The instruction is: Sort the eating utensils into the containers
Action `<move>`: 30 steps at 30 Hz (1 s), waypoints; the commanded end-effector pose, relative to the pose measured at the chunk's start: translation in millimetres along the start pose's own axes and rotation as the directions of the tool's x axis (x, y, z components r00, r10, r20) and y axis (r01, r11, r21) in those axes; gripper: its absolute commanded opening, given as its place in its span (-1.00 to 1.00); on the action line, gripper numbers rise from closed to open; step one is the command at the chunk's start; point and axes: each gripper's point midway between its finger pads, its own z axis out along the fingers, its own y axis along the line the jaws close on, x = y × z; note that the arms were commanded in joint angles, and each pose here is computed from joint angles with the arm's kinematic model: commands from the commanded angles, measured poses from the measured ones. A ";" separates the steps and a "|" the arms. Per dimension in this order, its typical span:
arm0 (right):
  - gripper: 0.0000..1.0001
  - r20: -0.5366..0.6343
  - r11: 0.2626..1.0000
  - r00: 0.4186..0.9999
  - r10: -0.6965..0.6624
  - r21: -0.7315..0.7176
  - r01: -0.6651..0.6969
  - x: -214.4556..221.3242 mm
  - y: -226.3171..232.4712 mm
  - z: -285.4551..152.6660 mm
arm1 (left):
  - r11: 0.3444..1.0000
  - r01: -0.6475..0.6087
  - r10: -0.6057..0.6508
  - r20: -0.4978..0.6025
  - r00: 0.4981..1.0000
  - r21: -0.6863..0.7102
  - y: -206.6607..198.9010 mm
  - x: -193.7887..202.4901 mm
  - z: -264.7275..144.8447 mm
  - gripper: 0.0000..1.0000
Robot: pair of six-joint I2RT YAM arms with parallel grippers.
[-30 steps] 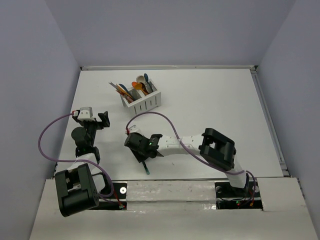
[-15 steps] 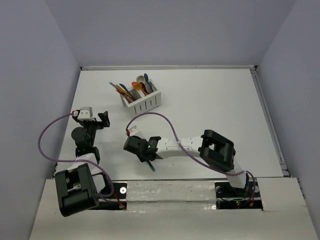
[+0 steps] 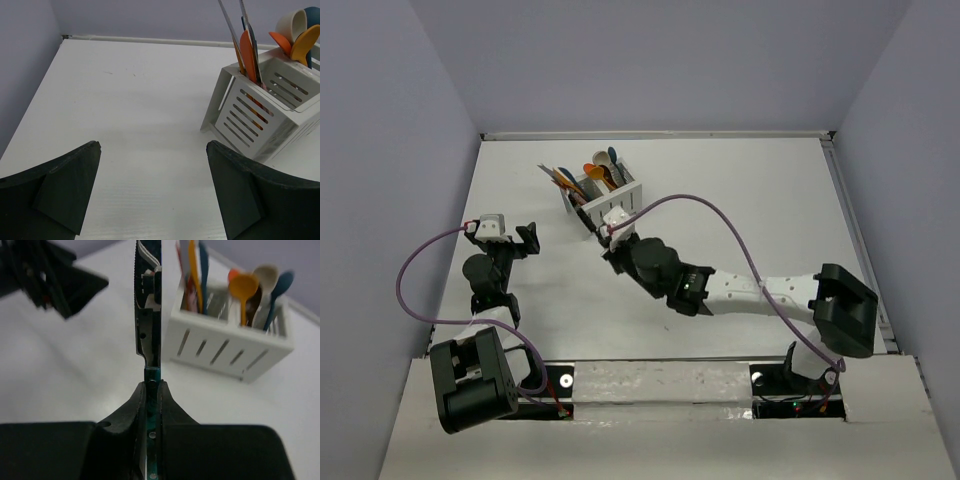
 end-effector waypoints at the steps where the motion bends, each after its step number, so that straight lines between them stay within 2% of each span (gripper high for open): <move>1: -1.00 0.557 0.999 0.831 -0.002 0.042 -0.025 -144.7 -63.0 6.8 | 0.999 -0.045 0.045 0.075 0.996 -0.002 1.4 -20.9 2.4 0.98; 4: -1.00 0.686 0.996 0.725 -0.065 0.090 0.004 -185.7 -91.3 25.6 | 0.999 -0.044 0.044 0.073 0.996 0.000 0.9 -20.5 2.4 0.98; 5: -1.00 0.702 0.995 0.708 -0.077 0.096 0.013 -193.7 -94.6 32.9 | 0.999 -0.045 0.045 0.075 0.996 -0.002 1.4 -20.9 2.4 0.98; 6: -1.00 0.677 0.994 0.729 -0.096 0.105 0.034 -181.1 -98.5 58.5 | 0.999 -0.045 0.045 0.075 0.996 0.000 1.5 -21.1 2.6 0.98; 7: -1.00 0.704 0.996 0.705 -0.084 0.088 0.031 -203.2 -99.3 64.5 | 0.999 -0.045 0.045 0.074 0.996 0.003 0.8 -21.3 3.0 0.98; 8: -1.00 0.705 0.996 0.704 -0.081 0.082 0.032 -204.4 -100.5 74.6 | 0.999 -0.045 0.044 0.073 0.996 0.003 1.0 -21.0 3.4 0.98; 9: -1.00 0.686 0.997 0.723 -0.080 0.063 0.051 -188.8 -94.5 96.9 | 0.999 -0.043 0.043 0.069 0.997 0.002 1.1 -19.8 3.4 0.98; 11: -1.00 0.698 0.998 0.714 -0.061 0.051 0.035 -195.6 -95.9 110.6 | 0.999 -0.043 0.042 0.067 0.997 0.007 0.5 -19.8 3.9 0.98; 15: -1.00 0.662 0.999 0.749 -0.026 -0.007 0.041 -166.4 -78.0 145.6 | 0.999 -0.041 0.041 0.063 0.997 0.008 0.6 -19.1 5.0 0.98; 30: -1.00 0.522 0.999 0.853 -0.015 -0.033 0.038 -64.4 -87.1 194.5 | 0.999 -0.038 0.038 0.056 0.998 0.005 1.9 -18.3 6.9 0.98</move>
